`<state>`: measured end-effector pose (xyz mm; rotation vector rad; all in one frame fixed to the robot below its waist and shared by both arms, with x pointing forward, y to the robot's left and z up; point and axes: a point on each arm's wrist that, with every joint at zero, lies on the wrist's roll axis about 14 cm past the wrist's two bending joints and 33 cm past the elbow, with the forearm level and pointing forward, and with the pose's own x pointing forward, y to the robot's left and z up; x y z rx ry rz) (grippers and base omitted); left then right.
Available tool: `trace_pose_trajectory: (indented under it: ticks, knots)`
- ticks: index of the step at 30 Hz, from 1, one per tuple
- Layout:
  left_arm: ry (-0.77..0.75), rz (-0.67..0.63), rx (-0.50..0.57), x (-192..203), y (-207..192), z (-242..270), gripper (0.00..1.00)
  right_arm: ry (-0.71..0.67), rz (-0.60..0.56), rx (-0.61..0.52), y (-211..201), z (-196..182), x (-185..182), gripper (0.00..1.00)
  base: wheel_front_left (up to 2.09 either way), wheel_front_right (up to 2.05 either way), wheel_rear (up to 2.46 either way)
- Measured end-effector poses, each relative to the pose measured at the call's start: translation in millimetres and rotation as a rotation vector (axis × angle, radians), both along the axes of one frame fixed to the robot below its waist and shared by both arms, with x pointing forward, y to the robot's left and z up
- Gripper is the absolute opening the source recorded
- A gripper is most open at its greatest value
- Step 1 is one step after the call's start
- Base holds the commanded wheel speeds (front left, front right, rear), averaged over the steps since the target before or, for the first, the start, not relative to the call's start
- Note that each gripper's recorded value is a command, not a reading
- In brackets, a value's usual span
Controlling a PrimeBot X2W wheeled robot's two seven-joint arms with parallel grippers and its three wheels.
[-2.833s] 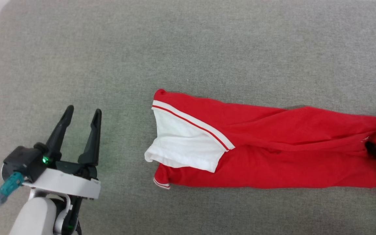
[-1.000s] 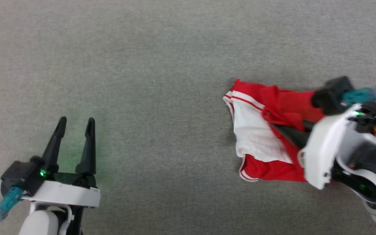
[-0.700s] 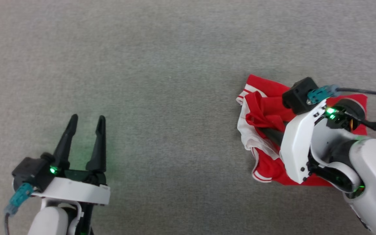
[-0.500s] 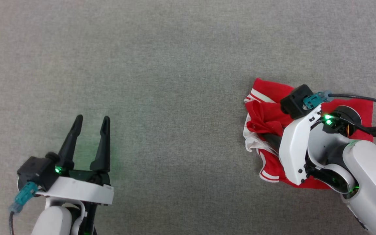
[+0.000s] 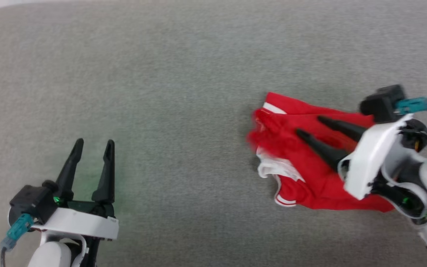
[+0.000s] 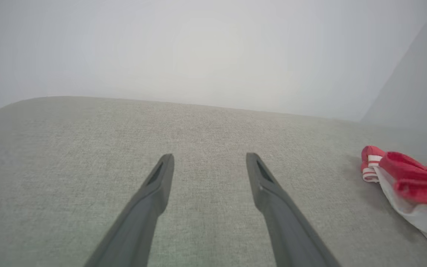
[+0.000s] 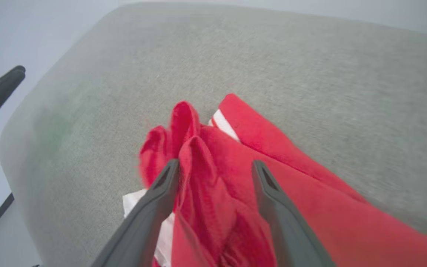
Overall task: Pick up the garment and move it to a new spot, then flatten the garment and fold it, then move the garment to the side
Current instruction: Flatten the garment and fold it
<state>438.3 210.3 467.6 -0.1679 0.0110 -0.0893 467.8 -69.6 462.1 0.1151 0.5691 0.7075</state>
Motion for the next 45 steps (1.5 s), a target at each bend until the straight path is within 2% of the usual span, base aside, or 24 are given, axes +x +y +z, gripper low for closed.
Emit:
trace_pose_trajectory:
  ticks: [9,15,21,32,45]
  knots:
    - [-0.002,-0.102,-0.007,10,-32,-1,1.0,-0.113,-0.289,0.072,-80,16,7,1.0,0.0,0.0,0.0]
    - [0.011,-0.146,-0.019,13,-48,-5,1.0,-0.267,-0.45,0.101,-118,27,3,1.0,0.0,0.0,0.0]
    - [-0.01,-0.124,-0.025,10,-45,4,1.0,-0.448,-0.595,0.115,-153,47,-6,1.0,0.0,0.0,0.0]
    - [-0.074,-0.075,0.006,-21,-35,30,1.0,-0.584,-0.653,0.051,-174,69,-48,1.0,0.0,0.0,0.0]
    - [-0.071,0.038,0.014,-66,-3,33,1.0,-0.617,-0.64,0.056,-165,67,-81,1.0,0.0,0.0,0.0]
